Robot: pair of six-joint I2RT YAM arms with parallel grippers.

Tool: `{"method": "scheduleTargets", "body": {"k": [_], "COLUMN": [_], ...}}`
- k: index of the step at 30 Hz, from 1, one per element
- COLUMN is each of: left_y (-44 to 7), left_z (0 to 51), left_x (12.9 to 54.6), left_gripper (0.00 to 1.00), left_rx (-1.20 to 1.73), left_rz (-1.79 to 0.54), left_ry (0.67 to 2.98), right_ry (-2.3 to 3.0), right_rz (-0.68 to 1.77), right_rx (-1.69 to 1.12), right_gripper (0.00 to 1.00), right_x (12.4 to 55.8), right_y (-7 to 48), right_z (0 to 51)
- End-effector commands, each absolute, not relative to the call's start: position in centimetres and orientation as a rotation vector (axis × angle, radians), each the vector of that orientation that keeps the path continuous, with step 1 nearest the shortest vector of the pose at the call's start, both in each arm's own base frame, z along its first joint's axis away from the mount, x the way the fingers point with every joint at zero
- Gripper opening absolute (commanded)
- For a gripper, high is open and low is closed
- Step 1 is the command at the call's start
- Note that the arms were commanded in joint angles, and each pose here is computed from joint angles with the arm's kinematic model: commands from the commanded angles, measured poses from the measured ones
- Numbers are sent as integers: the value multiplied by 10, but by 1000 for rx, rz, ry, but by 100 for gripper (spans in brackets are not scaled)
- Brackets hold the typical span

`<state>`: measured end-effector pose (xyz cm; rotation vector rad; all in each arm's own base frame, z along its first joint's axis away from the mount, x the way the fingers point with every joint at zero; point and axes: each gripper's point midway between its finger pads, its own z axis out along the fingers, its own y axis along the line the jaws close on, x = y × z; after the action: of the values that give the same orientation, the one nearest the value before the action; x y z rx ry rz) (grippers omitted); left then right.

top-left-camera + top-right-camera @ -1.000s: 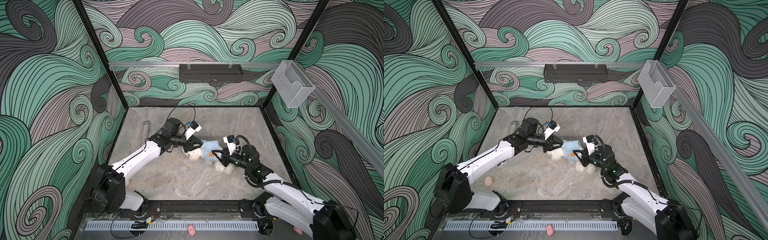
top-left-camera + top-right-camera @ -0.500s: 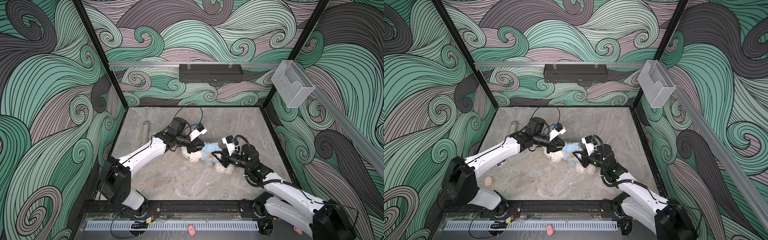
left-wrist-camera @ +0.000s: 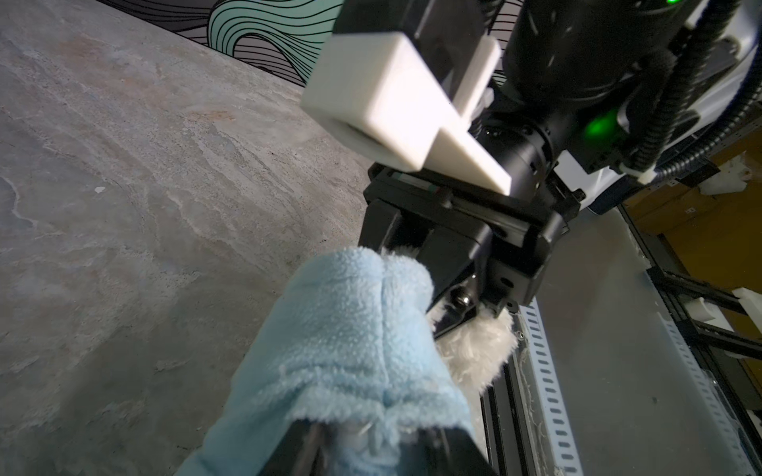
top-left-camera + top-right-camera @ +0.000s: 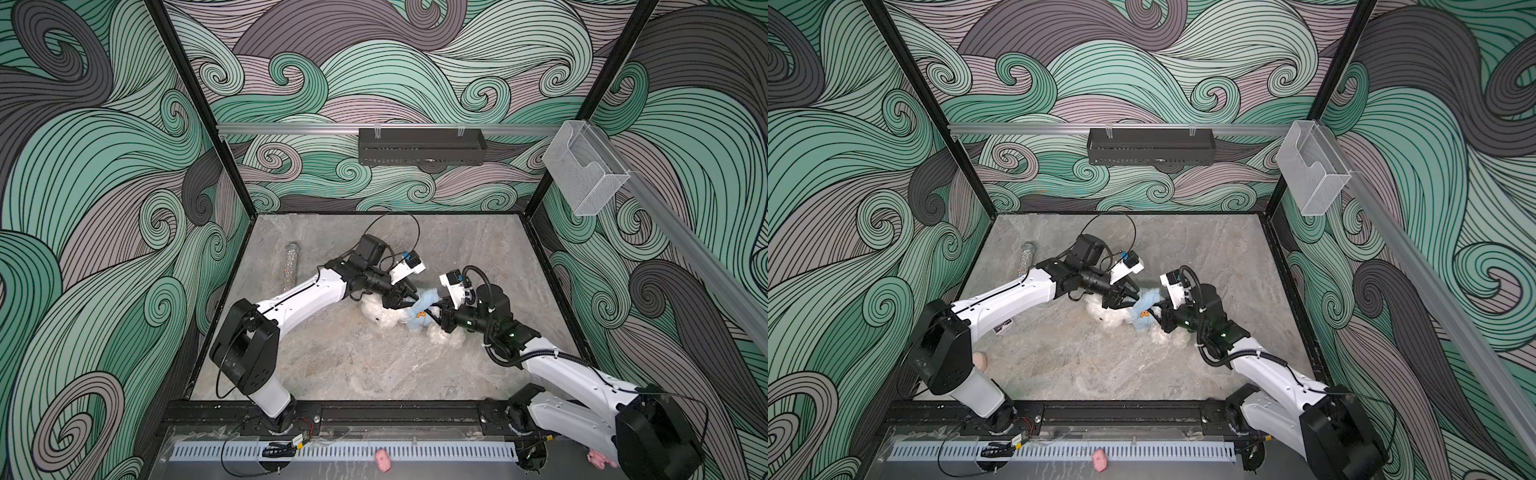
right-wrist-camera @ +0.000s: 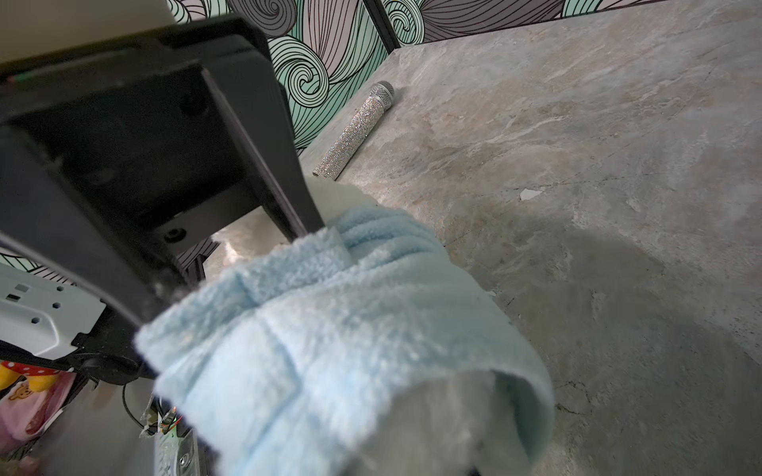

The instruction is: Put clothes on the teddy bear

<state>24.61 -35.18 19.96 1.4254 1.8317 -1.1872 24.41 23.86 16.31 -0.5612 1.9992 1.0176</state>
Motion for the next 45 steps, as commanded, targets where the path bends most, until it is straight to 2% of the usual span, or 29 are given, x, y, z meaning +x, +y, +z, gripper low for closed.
{"method": "scheduleTargets", "body": {"k": [1, 6, 9, 10, 13, 19, 24, 32, 35, 37, 41, 45], "left_y": [-361, -372, -385, -388, -389, -363, -337, -319, -317, -322, -328, -340], "left_z": [193, 185, 168, 163, 162, 228, 236, 241, 233, 237, 234, 233], "left_x": [200, 196, 202, 206, 220, 257, 271, 285, 284, 275, 265, 244], "left_gripper": [46, 48, 42, 36, 0, 0, 0, 0, 0, 0, 0, 12], "left_rx": [1563, 1599, 1604, 1594, 1536, 1109, 952, 804, 816, 911, 1096, 1273], "left_rz": [-1365, -1349, -1293, -1270, -1200, -1255, -1269, -1303, -1282, -1315, -1219, -1240], "left_ry": [1813, 1814, 1855, 1877, 1947, 1828, 1859, 1864, 1897, 1854, 1836, 1817], "right_ry": [1726, 1709, 1678, 1669, 1676, 1824, 1838, 1815, 1792, 1776, 1776, 1780], "right_rz": [1027, 1082, 1135, 1149, 1144, 990, 888, 852, 873, 907, 949, 974], "right_rx": [-577, -567, -546, -545, -533, -261, -85, 29, 25, -47, -251, -351], "right_gripper": [0, 0, 0, 0, 0, 0, 0, 0, 0, 0, 0, 0], "right_x": [264, 268, 271, 270, 268, 282, 280, 278, 277, 275, 268, 265], "right_y": [249, 256, 262, 264, 261, 203, 170, 153, 154, 164, 187, 199], "right_z": [241, 248, 257, 260, 258, 210, 199, 203, 209, 214, 214, 214]}}
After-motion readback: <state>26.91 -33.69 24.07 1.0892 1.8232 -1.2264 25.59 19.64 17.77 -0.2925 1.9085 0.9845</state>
